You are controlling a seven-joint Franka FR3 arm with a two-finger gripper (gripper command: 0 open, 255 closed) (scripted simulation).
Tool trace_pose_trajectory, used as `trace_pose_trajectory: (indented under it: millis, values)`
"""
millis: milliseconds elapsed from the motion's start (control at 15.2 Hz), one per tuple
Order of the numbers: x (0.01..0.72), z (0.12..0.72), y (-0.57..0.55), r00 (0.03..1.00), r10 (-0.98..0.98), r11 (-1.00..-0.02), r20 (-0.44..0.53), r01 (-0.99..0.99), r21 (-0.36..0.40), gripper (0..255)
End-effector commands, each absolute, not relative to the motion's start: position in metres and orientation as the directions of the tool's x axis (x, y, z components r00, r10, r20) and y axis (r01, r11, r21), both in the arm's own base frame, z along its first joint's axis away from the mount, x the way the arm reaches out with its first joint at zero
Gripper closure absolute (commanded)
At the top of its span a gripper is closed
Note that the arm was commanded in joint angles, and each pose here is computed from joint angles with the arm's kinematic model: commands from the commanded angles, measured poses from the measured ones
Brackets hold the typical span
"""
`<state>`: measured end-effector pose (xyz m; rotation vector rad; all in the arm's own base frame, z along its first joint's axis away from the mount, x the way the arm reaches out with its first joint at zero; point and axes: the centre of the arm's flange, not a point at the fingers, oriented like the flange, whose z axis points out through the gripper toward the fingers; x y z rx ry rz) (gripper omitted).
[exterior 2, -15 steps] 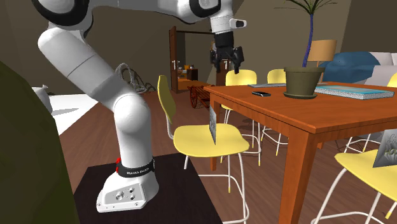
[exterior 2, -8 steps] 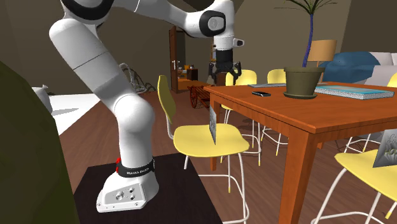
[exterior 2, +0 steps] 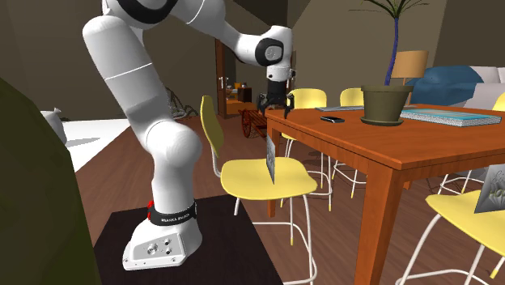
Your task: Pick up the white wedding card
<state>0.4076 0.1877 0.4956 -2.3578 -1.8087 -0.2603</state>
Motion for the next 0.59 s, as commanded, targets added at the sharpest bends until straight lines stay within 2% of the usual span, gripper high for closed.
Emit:
trace_pose_trajectory:
  millis: [0,132,528]
  values:
    - [0.403,0.482,0.208,0.145,0.961,-0.143,0.236,0.989,-0.022,0]
    - [0.398,0.470,0.226,0.050,0.970,-0.045,0.238,0.999,-0.026,0]
    - [0.398,0.438,0.226,0.050,0.970,-0.045,0.238,0.999,-0.026,0]
